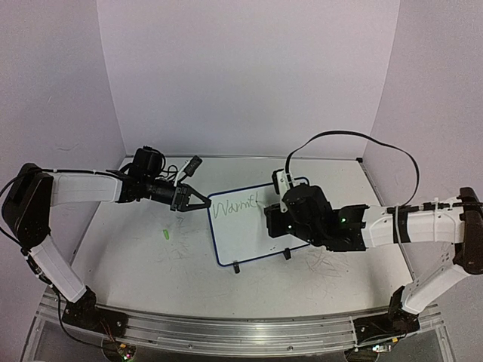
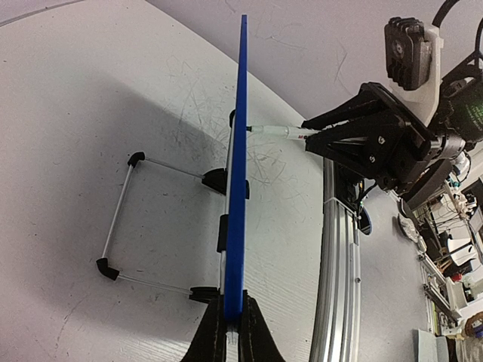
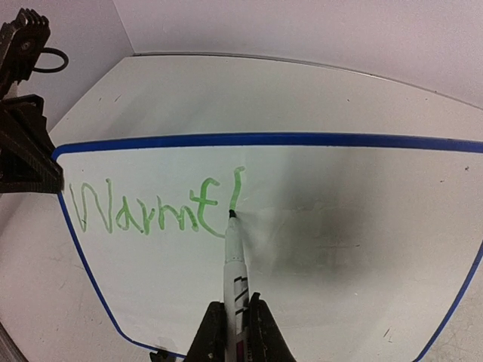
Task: Write a sentence on the whiteboard
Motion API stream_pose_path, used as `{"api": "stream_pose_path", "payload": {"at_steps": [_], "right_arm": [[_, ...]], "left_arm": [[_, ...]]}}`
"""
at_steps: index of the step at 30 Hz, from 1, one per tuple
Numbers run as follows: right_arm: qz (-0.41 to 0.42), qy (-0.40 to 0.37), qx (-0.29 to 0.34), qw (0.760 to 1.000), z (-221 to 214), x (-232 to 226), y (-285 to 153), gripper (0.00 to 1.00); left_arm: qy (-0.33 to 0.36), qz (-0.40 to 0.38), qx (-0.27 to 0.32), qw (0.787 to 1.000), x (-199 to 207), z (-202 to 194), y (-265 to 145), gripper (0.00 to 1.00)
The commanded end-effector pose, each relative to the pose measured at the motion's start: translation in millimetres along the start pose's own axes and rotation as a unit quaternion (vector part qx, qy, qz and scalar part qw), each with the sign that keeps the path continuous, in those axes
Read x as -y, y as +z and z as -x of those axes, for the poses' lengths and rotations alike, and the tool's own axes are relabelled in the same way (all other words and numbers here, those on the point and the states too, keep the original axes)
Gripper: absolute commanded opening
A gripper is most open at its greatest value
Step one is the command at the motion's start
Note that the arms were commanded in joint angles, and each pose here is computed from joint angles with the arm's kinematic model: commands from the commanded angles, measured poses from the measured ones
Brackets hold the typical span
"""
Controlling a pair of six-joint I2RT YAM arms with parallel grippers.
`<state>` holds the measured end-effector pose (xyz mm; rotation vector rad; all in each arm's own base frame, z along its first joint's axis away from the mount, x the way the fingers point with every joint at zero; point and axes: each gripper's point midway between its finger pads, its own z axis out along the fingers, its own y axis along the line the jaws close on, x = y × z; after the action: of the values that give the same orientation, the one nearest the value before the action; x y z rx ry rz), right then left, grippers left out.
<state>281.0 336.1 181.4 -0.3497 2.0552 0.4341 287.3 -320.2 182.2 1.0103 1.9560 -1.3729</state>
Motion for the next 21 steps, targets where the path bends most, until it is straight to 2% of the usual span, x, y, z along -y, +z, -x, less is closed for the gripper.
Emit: {"api": "stream_pose_path", "payload": {"at_steps": [1, 13, 21], "right_arm": [[-0.004, 0.007, -0.008, 1.000, -8.0, 3.0, -2.8, 0.00], [0.001, 0.009, -0.005, 1.000, -6.1, -2.2, -5.1, 0.00], [-0.006, 0.009, 0.026, 1.000, 15.2, -3.9, -5.4, 0.00]], "left_arm": [[0.015, -0.019, -0.010, 1.000, 14.3, 3.4, 5.7, 0.00], [0.014, -0.020, -0.010, 1.000, 14.3, 2.8, 6.0, 0.00], [0.014, -0.019, -0.011, 1.000, 14.6, 2.4, 6.1, 0.00]]}}
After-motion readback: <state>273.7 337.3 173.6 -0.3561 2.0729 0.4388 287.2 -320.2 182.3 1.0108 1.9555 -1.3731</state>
